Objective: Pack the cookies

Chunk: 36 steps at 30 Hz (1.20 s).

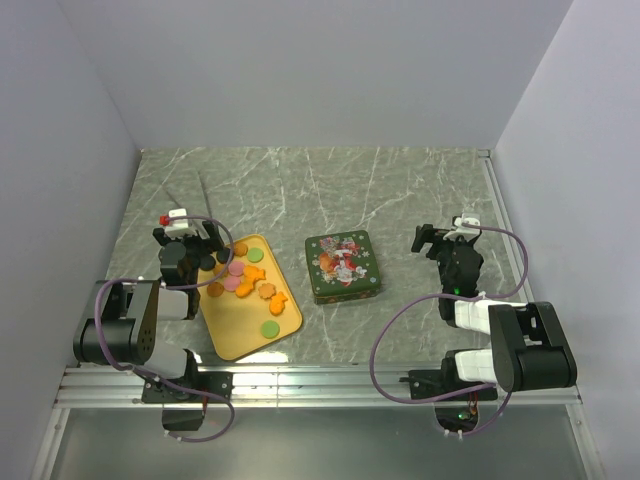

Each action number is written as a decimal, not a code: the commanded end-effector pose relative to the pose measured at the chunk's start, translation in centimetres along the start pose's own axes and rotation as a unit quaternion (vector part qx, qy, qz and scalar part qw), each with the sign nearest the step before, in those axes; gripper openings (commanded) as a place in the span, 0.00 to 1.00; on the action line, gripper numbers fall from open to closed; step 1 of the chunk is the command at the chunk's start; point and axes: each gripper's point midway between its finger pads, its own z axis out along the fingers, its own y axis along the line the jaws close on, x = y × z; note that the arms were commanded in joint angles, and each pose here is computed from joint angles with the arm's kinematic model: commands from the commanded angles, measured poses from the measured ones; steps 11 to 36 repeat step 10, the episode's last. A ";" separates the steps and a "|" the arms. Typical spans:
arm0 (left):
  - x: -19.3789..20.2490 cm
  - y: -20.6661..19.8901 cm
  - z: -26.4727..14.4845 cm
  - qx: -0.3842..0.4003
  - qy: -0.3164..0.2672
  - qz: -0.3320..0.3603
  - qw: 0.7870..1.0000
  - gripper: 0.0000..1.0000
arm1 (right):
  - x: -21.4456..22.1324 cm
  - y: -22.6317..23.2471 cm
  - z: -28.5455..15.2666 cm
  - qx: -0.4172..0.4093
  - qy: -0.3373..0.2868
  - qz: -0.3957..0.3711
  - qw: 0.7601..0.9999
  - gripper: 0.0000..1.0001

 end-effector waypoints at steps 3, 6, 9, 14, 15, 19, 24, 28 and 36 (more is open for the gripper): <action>-1.7 -0.4 0.2 0.011 -0.031 0.004 0.999 0.99 | -2.2 -0.1 0.5 0.003 -0.037 -0.005 0.999 1.00; -1.7 -0.4 0.2 0.011 -0.031 0.004 0.999 1.00 | -2.2 -0.1 0.5 0.001 -0.036 -0.005 0.999 1.00; -1.7 -0.4 0.2 0.011 -0.032 0.004 0.999 0.99 | -2.3 -0.2 0.5 0.004 -0.038 -0.005 0.999 1.00; -1.7 -0.4 0.2 0.011 -0.031 0.004 0.999 0.99 | -2.2 -0.1 0.4 0.002 -0.038 -0.005 0.999 1.00; -1.7 -0.4 0.2 0.011 -0.031 0.004 0.999 0.99 | -2.2 -0.1 0.4 0.002 -0.038 -0.005 0.999 1.00; -1.7 -0.4 0.2 0.011 -0.031 0.004 0.999 0.99 | -2.2 -0.1 0.4 0.002 -0.038 -0.005 0.999 1.00; -1.7 -0.4 0.2 0.011 -0.031 0.004 0.999 0.99 | -2.2 -0.1 0.4 0.002 -0.038 -0.005 0.999 1.00; -1.7 -0.4 0.2 0.011 -0.031 0.004 0.999 0.99 | -2.2 -0.1 0.4 0.002 -0.038 -0.005 0.999 1.00; -1.7 -0.4 0.2 0.011 -0.031 0.004 0.999 0.99 | -2.2 -0.1 0.4 0.002 -0.038 -0.005 0.999 1.00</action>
